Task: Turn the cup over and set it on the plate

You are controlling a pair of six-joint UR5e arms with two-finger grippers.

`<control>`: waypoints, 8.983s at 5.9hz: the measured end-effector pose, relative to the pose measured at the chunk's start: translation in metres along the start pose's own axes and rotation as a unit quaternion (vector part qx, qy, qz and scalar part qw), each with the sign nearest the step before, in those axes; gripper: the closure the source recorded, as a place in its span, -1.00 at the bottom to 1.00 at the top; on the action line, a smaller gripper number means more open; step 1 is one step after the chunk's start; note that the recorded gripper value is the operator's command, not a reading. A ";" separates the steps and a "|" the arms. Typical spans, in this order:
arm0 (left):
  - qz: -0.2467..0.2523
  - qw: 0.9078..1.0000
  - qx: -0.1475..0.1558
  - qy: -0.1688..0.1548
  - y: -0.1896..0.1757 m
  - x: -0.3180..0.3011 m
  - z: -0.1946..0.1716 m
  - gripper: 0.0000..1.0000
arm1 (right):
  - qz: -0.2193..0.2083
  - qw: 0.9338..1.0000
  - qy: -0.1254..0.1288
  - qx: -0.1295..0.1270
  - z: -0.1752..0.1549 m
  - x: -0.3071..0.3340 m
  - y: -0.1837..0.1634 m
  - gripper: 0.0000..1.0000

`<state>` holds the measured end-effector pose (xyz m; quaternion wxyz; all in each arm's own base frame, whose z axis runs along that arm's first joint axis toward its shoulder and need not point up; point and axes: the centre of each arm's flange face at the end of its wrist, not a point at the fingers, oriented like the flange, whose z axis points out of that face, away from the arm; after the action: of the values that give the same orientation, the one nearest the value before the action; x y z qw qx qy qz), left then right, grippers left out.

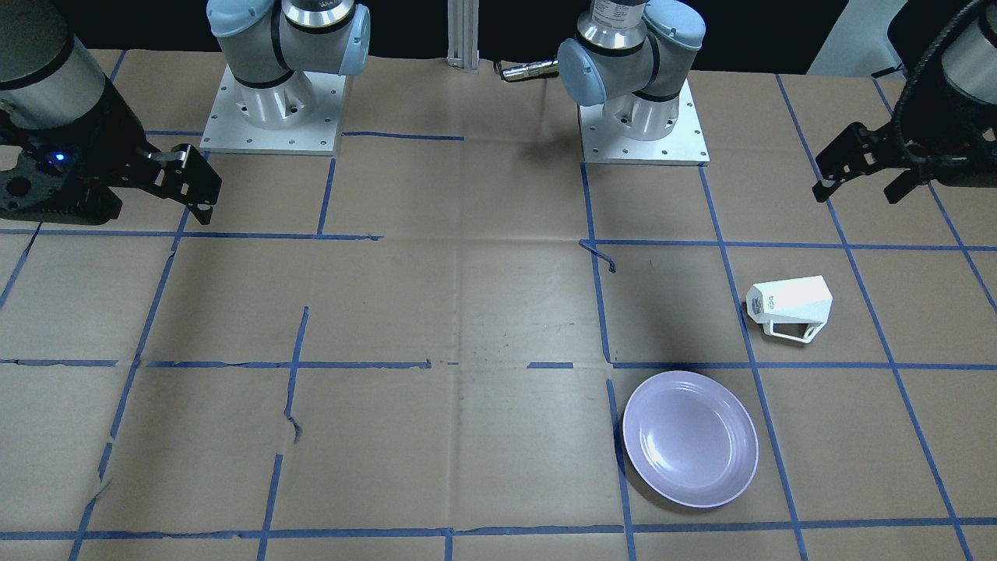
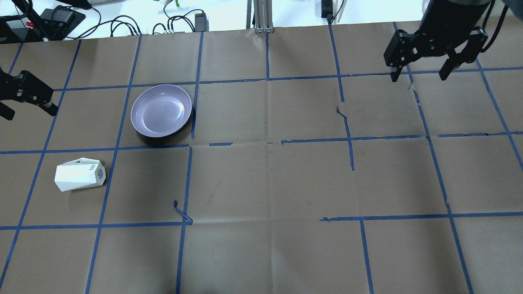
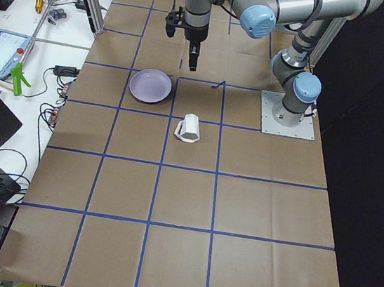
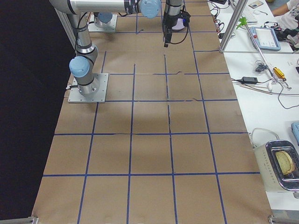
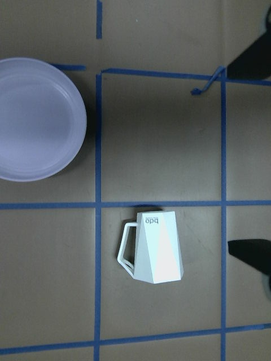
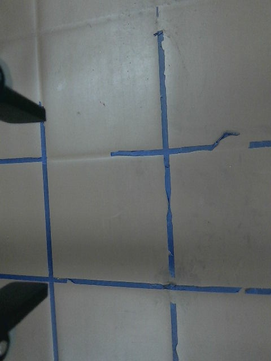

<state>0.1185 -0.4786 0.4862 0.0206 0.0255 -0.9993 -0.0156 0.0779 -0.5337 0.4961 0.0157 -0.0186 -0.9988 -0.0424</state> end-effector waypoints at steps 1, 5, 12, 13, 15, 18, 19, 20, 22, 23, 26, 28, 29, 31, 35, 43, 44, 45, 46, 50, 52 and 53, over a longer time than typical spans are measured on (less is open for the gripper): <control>-0.018 1.000 0.000 0.020 0.001 -0.047 0.012 -0.96 | 0.000 1.000 0.000 0.000 0.000 0.000 0.000 -1.00; 0.011 0.980 0.023 0.196 -0.012 -0.210 0.136 -0.96 | 0.000 1.000 0.000 0.000 0.000 0.000 0.000 -1.00; 0.058 0.875 0.066 0.475 0.005 -0.258 0.314 -0.96 | 0.000 1.000 0.000 0.000 0.000 0.000 0.000 -1.00; 0.058 0.862 0.058 0.500 0.009 -0.252 0.322 -0.90 | 0.000 1.000 0.000 0.000 0.000 0.000 0.000 -1.00; 0.056 0.846 0.044 0.528 0.010 -0.246 0.338 0.02 | 0.000 1.000 0.000 0.000 0.000 0.000 0.000 -1.00; 0.077 0.840 0.048 0.534 0.006 -0.238 0.334 1.00 | 0.000 1.000 0.000 0.000 0.000 0.000 0.000 -1.00; 0.075 0.839 0.046 0.537 0.005 -0.236 0.321 1.00 | 0.000 1.000 0.000 0.000 0.000 0.000 0.000 -1.00; 0.061 0.842 0.048 0.534 0.003 -0.234 0.303 1.00 | 0.000 1.000 0.000 0.000 0.000 0.000 0.000 -1.00; 0.025 0.859 0.042 0.509 -0.008 -0.212 0.249 1.00 | 0.000 1.000 0.000 0.000 0.000 0.000 0.000 -1.00; 0.027 0.876 0.029 0.480 -0.024 -0.180 0.215 1.00 | 0.000 1.000 0.000 0.000 0.000 0.000 0.000 -1.00; 0.054 0.951 -0.012 0.305 -0.085 -0.059 0.144 1.00 | 0.000 1.000 0.000 0.000 0.000 0.000 0.000 -1.00; 0.114 0.981 -0.008 0.159 -0.133 0.041 0.118 1.00 | 0.000 1.000 0.000 0.000 0.000 0.000 0.000 -1.00; 0.155 0.984 0.006 0.090 -0.149 0.082 0.119 1.00 | 0.000 1.000 0.000 0.000 0.000 0.000 0.000 -1.00; 0.221 0.975 0.015 -0.004 -0.170 0.143 0.149 1.00 | 0.000 1.000 0.000 0.000 0.000 0.000 0.000 -1.00; 0.275 0.958 0.009 -0.085 -0.170 0.200 0.215 1.00 | 0.000 1.000 0.000 0.000 0.000 0.000 0.000 -1.00; 0.271 0.960 -0.002 -0.067 -0.163 0.203 0.217 -0.97 | 0.000 1.000 0.000 0.000 0.000 0.000 0.000 -1.00; 0.258 0.964 -0.001 -0.066 -0.155 0.208 0.192 -0.97 | 0.000 1.000 0.000 0.000 0.000 0.000 0.000 -1.00; 0.225 0.972 0.002 -0.060 -0.142 0.212 0.162 -0.97 | 0.000 1.000 0.000 0.000 0.000 0.000 0.000 -1.00; 0.183 0.982 0.006 -0.044 -0.126 0.220 0.132 -0.97 | 0.000 1.000 0.000 0.000 0.000 0.000 0.000 -1.00; 0.073 0.997 -0.024 -0.003 -0.054 0.253 0.012 -0.97 | 0.000 1.000 0.000 0.000 0.000 0.000 0.000 -1.00; 0.072 0.997 -0.021 -0.002 -0.045 0.256 0.002 -0.97 | 0.000 1.000 0.000 0.000 0.000 0.000 0.000 -1.00; 0.074 0.997 -0.019 -0.003 -0.042 0.256 0.000 -0.97 | 0.000 1.000 0.000 0.000 0.000 0.000 0.000 -1.00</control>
<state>-0.1344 -0.5341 0.4950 0.0191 -0.0491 -0.9981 -0.0328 0.0778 -0.5337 0.4961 0.0157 -0.0186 -0.9988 -0.0425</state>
